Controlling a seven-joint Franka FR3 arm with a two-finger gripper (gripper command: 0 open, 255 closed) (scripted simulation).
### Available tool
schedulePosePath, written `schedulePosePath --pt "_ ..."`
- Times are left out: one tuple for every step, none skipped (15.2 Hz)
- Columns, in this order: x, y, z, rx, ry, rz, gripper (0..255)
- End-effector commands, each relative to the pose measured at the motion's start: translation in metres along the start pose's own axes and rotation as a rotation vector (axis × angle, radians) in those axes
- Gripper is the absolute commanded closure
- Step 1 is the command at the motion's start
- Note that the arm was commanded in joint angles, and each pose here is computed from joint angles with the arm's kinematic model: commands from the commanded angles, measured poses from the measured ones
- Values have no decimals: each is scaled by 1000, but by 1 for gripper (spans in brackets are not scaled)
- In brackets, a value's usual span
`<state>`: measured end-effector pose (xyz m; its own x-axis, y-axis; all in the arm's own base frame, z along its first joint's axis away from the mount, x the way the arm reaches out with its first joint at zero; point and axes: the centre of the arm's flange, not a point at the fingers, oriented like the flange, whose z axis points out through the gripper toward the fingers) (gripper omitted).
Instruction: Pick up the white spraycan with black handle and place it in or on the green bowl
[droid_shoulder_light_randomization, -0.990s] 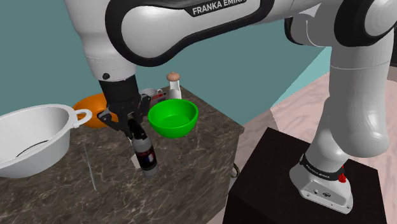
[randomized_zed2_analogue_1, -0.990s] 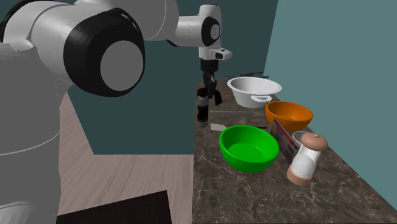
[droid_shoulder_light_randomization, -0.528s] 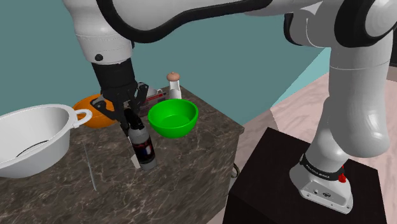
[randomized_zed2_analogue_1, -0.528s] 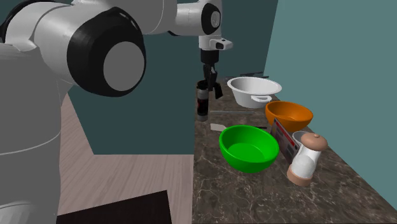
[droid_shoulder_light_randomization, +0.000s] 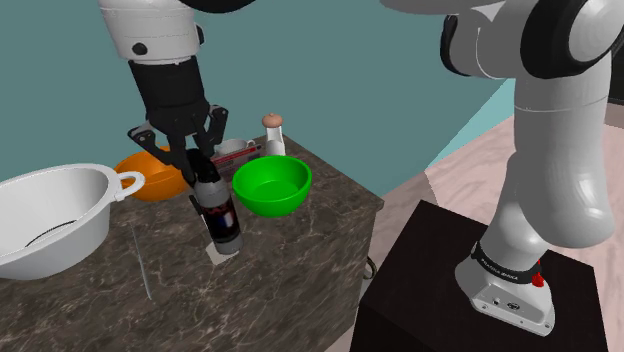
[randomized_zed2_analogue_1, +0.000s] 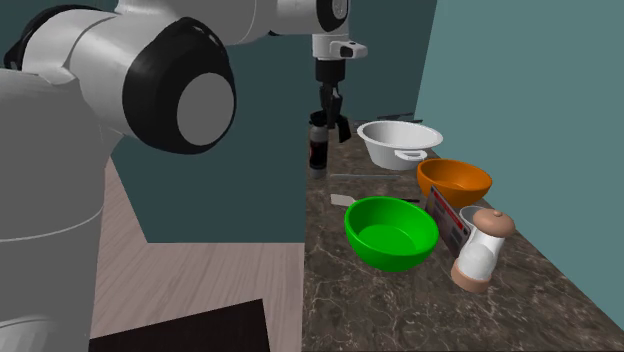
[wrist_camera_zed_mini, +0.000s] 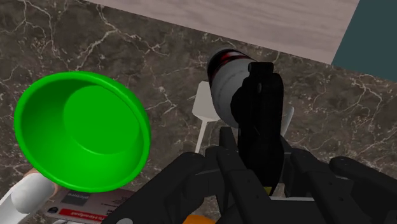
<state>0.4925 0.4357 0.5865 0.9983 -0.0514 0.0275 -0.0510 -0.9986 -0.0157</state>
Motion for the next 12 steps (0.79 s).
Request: schedulePosePath --pt "0 1 -11 0 0 0 255" --pt "1 1 -16 0 0 0 255" --pt "1 1 -21 0 0 0 255" --pt "1 0 -27 0 0 0 255" --pt "1 0 -32 0 0 0 255" --pt "1 0 -37 0 0 0 255" --pt "1 0 -42 0 0 0 255" --pt "1 0 -48 0 0 0 255" --pt "1 0 -50 0 0 0 255" --pt "6 12 -53 0 0 0 255" --pt "12 23 -57 0 0 0 255" --pt "17 35 -61 0 0 0 255"
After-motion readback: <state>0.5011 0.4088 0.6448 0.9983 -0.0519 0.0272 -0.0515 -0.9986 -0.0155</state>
